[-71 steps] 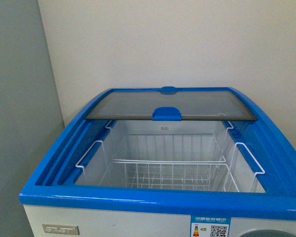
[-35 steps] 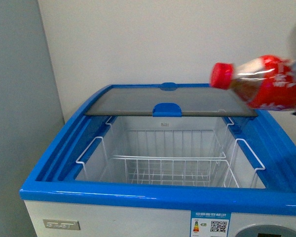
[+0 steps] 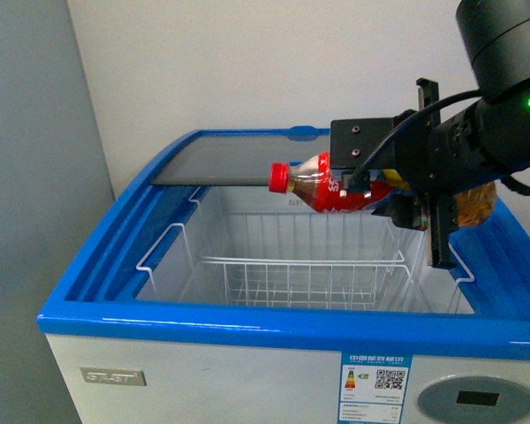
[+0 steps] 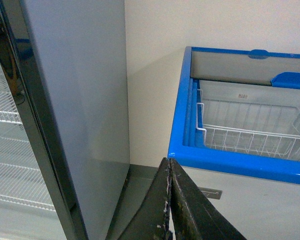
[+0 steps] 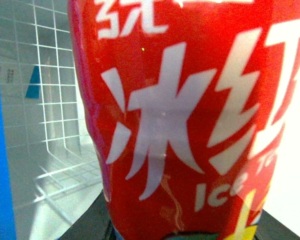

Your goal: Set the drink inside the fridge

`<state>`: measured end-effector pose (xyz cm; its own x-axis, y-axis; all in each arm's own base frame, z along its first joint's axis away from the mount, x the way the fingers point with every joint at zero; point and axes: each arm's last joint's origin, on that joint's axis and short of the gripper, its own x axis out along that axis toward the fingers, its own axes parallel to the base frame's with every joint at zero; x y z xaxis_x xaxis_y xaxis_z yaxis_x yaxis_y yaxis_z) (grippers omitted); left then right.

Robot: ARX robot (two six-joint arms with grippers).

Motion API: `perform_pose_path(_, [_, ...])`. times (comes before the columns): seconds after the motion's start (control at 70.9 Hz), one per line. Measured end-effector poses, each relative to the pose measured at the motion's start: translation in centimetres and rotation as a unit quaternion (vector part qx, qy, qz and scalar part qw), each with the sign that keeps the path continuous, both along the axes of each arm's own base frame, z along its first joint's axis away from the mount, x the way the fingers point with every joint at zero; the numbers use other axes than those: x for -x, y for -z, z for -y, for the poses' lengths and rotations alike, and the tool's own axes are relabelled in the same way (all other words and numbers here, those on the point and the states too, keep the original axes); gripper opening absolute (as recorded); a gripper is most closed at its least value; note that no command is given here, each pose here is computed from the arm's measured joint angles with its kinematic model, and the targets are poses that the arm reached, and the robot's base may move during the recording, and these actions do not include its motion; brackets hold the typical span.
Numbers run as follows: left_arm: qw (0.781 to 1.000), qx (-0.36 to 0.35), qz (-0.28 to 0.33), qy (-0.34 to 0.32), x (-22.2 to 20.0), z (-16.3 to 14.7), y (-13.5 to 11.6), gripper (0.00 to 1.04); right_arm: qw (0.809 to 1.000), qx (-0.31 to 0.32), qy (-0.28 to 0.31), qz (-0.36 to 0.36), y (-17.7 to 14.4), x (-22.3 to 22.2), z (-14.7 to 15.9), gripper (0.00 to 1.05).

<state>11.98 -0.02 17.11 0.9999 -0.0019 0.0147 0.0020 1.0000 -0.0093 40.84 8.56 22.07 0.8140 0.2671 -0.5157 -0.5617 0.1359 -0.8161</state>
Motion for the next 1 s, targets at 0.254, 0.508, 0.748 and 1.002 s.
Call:
perform_pose_path(0.254, [1.000, 0.000, 0.000, 0.000, 0.6, 0.0, 0.0, 0.03, 1.000, 0.011, -0.019, 0.003, 5.1, -2.1, -1.7, 0.37])
perform_pose_path(0.508, [1.000, 0.000, 0.000, 0.000, 1.0, 0.0, 0.0, 0.03, 0.999, 0.025, -0.019, 0.028, 7.3, -5.0, -2.4, 0.37])
perform_pose_path(0.748, [1.000, -0.001, -0.008, 0.000, 2.1, 0.0, 0.4, 0.03, 0.997, 0.039, -0.031, 0.052, 9.1, -6.5, -2.7, 0.37])
perform_pose_path(1.002, [1.000, -0.001, -0.002, 0.000, 2.3, 0.0, 0.3, 0.03, 0.996, 0.066, -0.021, 0.060, 13.3, -7.4, -2.8, 0.37])
